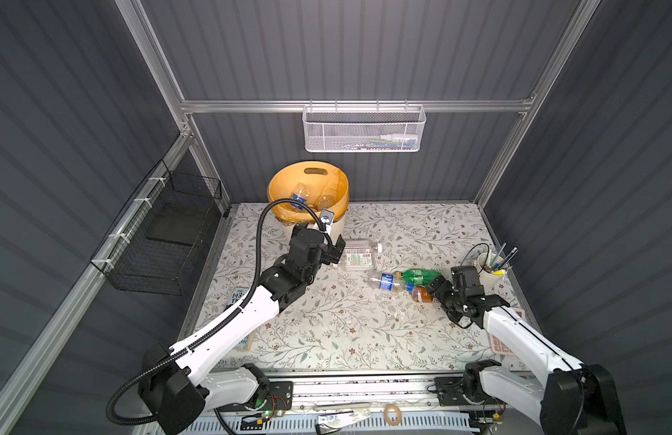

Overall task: Throw the plastic bottles in the bin
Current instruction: Pick up the plastic bottle from the middle-right of the table, then throw the plastic bottle into the trash bin.

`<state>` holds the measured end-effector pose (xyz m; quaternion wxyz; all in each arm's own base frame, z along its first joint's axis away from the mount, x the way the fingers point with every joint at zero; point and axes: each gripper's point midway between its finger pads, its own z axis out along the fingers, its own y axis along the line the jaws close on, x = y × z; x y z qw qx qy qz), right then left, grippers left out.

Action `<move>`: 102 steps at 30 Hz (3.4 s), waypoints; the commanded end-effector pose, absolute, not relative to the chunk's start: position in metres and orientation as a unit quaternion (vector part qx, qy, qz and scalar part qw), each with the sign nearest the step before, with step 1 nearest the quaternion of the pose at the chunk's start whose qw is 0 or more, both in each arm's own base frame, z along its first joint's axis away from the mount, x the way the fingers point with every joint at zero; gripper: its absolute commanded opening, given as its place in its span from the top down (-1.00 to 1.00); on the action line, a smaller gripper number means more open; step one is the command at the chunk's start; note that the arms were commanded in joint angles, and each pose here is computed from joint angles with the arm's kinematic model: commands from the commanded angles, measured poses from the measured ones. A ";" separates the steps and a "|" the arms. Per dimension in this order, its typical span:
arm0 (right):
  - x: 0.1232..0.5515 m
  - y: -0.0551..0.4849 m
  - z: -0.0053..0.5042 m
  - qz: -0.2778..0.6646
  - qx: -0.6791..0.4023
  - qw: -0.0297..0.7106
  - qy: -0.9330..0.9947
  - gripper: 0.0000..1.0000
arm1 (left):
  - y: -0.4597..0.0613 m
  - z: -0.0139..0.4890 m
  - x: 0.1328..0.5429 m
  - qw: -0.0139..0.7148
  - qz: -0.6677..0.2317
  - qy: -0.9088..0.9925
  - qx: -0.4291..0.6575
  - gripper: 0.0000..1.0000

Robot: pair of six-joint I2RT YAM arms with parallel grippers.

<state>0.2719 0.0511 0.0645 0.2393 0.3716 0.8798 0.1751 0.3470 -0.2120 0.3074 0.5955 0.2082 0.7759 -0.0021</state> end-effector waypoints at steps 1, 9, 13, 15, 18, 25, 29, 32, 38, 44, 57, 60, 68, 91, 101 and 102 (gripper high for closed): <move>0.279 0.048 0.068 0.162 0.364 0.253 0.882 -0.95 | -0.212 0.300 0.346 0.591 -0.009 0.781 0.204 -1.00; 0.274 0.047 0.045 0.133 0.333 0.224 0.906 -0.76 | -0.207 0.297 0.345 0.589 -0.001 0.783 0.199 -0.99; 0.270 0.046 0.042 0.124 0.318 0.223 0.913 -0.64 | -0.206 0.298 0.346 0.590 0.000 0.783 0.197 -0.99; 0.267 0.044 0.041 0.117 0.313 0.222 0.916 -0.57 | -0.206 0.299 0.346 0.590 0.000 0.783 0.196 -0.99; 0.264 0.044 0.039 0.112 0.300 0.218 0.922 -0.44 | -0.205 0.299 0.345 0.590 0.002 0.783 0.195 -1.00; 0.259 0.043 0.038 0.114 0.287 0.225 0.924 -0.25 | -0.201 0.297 0.346 0.590 0.009 0.786 0.185 -0.99; 0.257 0.047 0.033 0.128 0.293 0.220 0.922 -0.13 | -0.191 0.293 0.348 0.593 0.029 0.788 0.163 -0.99; 0.257 0.048 0.036 0.135 0.298 0.228 0.917 -0.11 | -0.189 0.294 0.346 0.597 0.025 0.786 0.158 -0.99; 0.273 0.044 0.096 0.164 0.275 0.335 0.886 -0.07 | -0.175 0.295 0.343 0.606 0.032 0.785 0.127 -0.99; 0.282 0.041 0.167 0.182 0.240 0.436 0.848 -0.12 | -0.132 0.288 0.346 0.594 0.077 0.800 0.034 -0.99; 0.323 0.092 0.339 0.296 0.108 0.566 0.762 -0.15 | -0.071 0.229 0.326 0.534 0.104 0.836 -0.065 -1.00; 0.330 0.113 0.383 0.313 0.068 0.597 0.735 -0.15 | -0.070 0.211 0.322 0.519 0.097 0.846 -0.073 -1.00; 0.366 0.217 0.460 0.402 -0.046 0.608 0.683 -0.14 | -0.074 0.184 0.318 0.486 0.076 0.868 -0.075 -0.99; 0.421 0.252 0.434 0.301 -0.090 0.550 0.774 -0.98 | -0.096 0.204 0.326 0.481 0.046 0.875 -0.005 -0.99; 0.392 0.158 0.302 0.232 0.011 0.474 0.849 -0.98 | -0.113 0.218 0.324 0.507 0.002 0.862 0.020 -0.99; 0.386 0.150 0.287 0.229 0.030 0.461 0.857 -0.98 | -0.114 0.219 0.323 0.509 0.000 0.860 0.023 -0.99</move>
